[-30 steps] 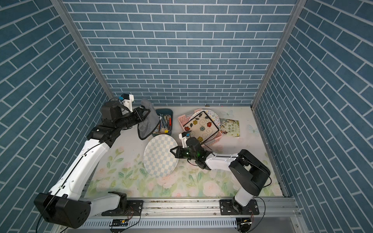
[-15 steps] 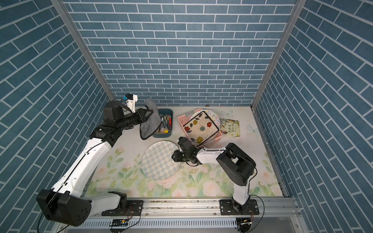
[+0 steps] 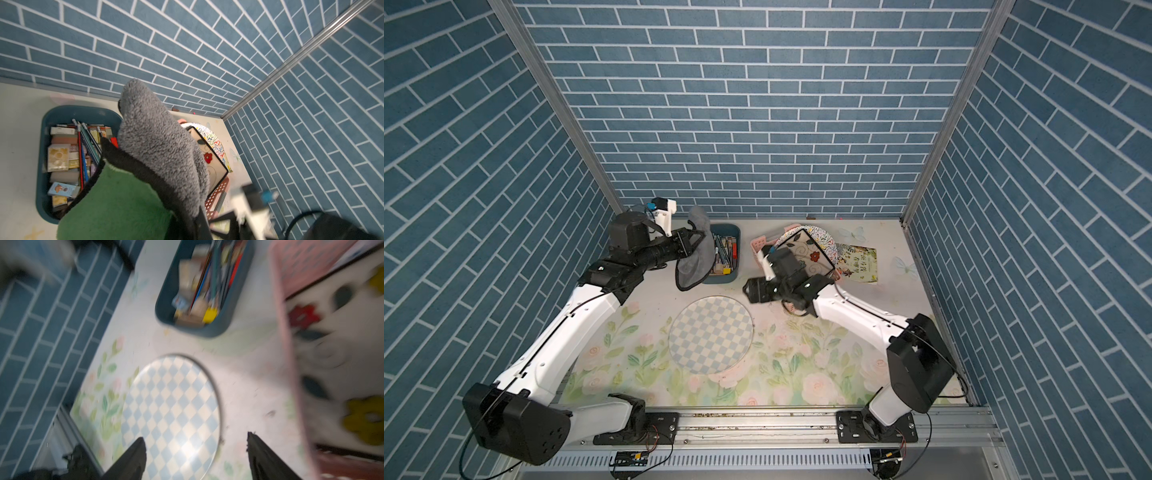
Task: Wipe the wet plate dry
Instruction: Pick up the plate from the bin, then wipe the plate with towel.
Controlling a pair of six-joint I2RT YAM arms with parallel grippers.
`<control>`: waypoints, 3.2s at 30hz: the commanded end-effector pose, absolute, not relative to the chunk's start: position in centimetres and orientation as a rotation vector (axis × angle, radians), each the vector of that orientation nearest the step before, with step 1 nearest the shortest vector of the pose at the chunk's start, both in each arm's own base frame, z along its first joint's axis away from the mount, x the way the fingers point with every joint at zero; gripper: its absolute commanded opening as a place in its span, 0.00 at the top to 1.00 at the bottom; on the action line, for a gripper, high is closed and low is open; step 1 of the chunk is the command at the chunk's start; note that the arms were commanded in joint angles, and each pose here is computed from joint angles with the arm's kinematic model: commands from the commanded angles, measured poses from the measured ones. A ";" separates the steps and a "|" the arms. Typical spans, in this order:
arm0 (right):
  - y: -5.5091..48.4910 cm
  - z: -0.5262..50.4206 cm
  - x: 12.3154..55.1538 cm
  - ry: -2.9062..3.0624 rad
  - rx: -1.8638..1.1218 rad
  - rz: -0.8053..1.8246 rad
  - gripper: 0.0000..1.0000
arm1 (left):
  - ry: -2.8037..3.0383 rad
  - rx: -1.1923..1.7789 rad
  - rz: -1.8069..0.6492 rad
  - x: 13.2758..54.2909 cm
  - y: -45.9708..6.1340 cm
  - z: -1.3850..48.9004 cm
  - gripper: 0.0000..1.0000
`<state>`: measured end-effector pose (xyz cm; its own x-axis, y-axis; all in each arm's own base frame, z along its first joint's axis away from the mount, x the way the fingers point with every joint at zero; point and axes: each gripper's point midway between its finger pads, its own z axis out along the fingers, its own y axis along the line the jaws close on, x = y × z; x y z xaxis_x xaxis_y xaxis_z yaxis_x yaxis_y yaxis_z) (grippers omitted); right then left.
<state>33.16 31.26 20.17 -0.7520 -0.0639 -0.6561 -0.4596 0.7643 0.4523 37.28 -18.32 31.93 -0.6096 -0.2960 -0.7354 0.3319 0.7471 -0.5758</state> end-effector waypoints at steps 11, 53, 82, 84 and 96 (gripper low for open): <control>16.5 14.9 47.1 2.504 -0.130 0.510 0.30 | 2.172 0.082 -0.850 36.9 -24.9 25.0 1.00; 22.2 32.7 37.0 1.738 -0.067 1.328 1.00 | 2.069 0.119 -0.949 36.2 -27.7 29.3 1.00; 25.4 46.6 28.9 1.213 -0.043 1.670 1.00 | 2.268 0.144 -0.951 35.9 -33.7 21.1 1.00; 27.1 47.6 27.7 1.191 -0.147 1.692 1.00 | 2.269 0.137 -0.934 36.1 -33.6 21.3 1.00; 28.3 49.2 23.1 1.118 -0.406 1.668 1.00 | 2.107 0.131 -0.860 40.8 -24.3 27.4 1.00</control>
<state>31.82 29.70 29.86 -0.6901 0.4399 -0.5747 -0.4594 0.3473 0.8175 42.62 -20.66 32.06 -0.5200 -0.3723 -0.7687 0.2920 0.7683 -0.5696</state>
